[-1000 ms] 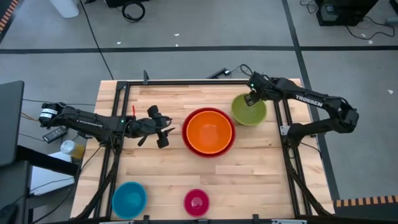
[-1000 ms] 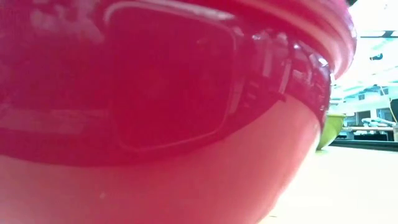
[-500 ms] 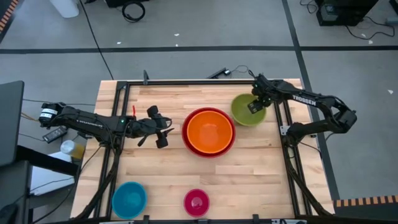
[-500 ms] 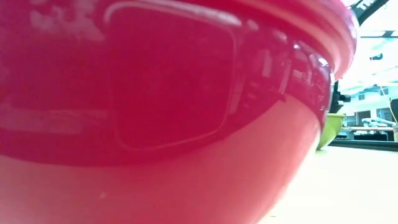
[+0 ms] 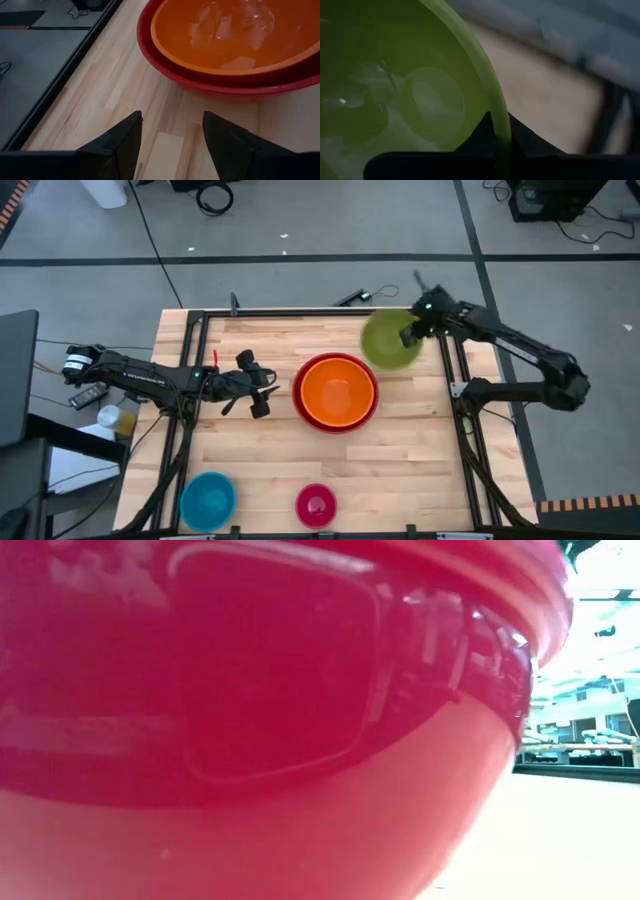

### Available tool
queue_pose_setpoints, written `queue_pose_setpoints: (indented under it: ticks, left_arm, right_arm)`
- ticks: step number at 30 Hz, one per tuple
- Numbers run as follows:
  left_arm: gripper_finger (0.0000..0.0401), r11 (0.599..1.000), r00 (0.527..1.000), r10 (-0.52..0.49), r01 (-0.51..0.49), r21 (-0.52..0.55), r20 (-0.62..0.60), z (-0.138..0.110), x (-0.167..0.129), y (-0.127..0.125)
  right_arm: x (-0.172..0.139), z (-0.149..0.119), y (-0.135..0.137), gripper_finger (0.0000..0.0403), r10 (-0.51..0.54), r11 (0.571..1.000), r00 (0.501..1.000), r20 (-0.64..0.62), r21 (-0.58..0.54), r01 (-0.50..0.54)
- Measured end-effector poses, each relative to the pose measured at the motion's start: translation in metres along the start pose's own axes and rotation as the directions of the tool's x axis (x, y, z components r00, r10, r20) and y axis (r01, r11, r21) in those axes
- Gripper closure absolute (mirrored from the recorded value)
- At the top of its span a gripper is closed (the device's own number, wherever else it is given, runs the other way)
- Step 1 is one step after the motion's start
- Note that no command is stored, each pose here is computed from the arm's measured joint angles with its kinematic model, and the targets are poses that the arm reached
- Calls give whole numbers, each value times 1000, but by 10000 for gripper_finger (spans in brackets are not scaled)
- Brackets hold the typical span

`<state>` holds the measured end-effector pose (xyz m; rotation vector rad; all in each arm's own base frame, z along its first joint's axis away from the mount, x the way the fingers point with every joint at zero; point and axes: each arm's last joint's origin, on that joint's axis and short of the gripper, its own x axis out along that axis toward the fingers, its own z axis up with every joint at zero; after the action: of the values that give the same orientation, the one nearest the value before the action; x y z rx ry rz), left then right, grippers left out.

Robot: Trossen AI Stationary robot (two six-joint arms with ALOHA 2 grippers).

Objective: Nest bowls inside each other
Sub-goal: Stack the green bowl on top of the orange bowl, then stack the blue bowl on top of the green bowl

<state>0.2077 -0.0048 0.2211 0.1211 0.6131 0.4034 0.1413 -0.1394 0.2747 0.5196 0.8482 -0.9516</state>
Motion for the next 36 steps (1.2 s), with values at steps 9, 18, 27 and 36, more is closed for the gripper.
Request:
queue_pose_setpoints:
  ticks: [9, 18, 27, 36]
  left_arm:
    - [188, 1000, 1000, 0, 0, -18, -1, 0, 0, 0]
    - [188, 998, 998, -4, 1, -58, -60, -6, 0, 0]
    - [188, 994, 982, -111, 107, -36, -155, 11, -15, 0]
    - [188, 922, 852, -382, 378, -85, -359, 36, -60, -6]
  right_arm:
    - [-44, 10, 53, 386, 410, 912, 885, 220, -134, -389]
    - [14, -39, 142, 377, 499, 840, 867, -8, -241, -486]
    - [48, -46, 167, 298, 465, 843, 885, -20, -295, -450]
    - [10, -33, 157, 227, 418, 887, 877, 237, -313, -339]
